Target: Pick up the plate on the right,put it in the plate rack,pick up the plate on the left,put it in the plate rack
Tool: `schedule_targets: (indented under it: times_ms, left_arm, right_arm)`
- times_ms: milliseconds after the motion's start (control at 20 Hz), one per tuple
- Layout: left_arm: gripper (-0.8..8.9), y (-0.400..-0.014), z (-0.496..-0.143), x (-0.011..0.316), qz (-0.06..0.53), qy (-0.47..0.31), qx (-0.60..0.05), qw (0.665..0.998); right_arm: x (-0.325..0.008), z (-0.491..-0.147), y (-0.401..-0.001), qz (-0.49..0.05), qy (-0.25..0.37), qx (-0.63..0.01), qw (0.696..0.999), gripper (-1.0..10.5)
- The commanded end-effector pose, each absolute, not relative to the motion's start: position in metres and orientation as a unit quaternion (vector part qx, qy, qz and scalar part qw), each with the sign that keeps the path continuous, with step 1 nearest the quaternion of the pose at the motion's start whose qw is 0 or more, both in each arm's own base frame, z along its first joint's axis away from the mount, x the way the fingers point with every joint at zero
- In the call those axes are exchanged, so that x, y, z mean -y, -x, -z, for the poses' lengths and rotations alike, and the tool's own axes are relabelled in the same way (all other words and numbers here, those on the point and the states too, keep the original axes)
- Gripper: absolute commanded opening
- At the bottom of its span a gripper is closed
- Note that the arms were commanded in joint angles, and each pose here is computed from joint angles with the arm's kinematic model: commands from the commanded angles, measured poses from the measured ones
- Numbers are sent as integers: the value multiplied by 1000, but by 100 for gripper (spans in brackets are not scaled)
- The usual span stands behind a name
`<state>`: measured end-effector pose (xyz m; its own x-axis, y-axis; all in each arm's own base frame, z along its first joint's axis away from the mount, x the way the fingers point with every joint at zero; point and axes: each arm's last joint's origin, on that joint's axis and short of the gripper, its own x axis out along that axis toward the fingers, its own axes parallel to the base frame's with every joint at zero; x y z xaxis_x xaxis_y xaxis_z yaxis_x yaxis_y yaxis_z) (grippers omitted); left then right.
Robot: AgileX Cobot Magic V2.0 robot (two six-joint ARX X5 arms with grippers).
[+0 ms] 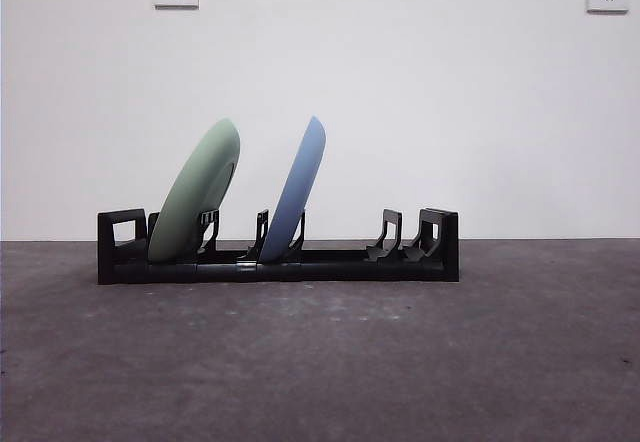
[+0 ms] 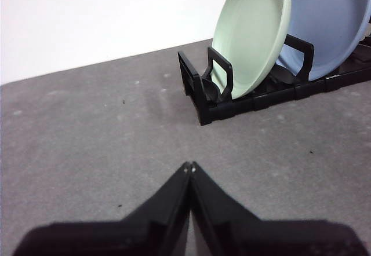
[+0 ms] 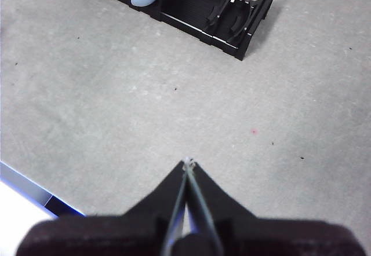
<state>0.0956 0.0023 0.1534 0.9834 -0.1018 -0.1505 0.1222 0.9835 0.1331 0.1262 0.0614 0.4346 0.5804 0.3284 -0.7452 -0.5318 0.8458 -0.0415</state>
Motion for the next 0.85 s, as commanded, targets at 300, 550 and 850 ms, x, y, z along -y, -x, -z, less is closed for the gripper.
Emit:
schedule_targets:
  times_ms: [300, 550, 850]
  left_arm:
    - [-4, -97, -149, -3, 58, -58, -87, 993]
    - [-4, -98, -147, -3, 59, -57, -98, 992]
    - [-4, -99, -146, -3, 59, -56, -103, 991]
  right_arm:
    - [-61, -431, -126, -240, 132, -402, 873, 3]
    - [-61, -431, -126, -240, 133, -402, 874, 3]
    - [-54, -442, -119, -211, 157, -334, 905, 3]
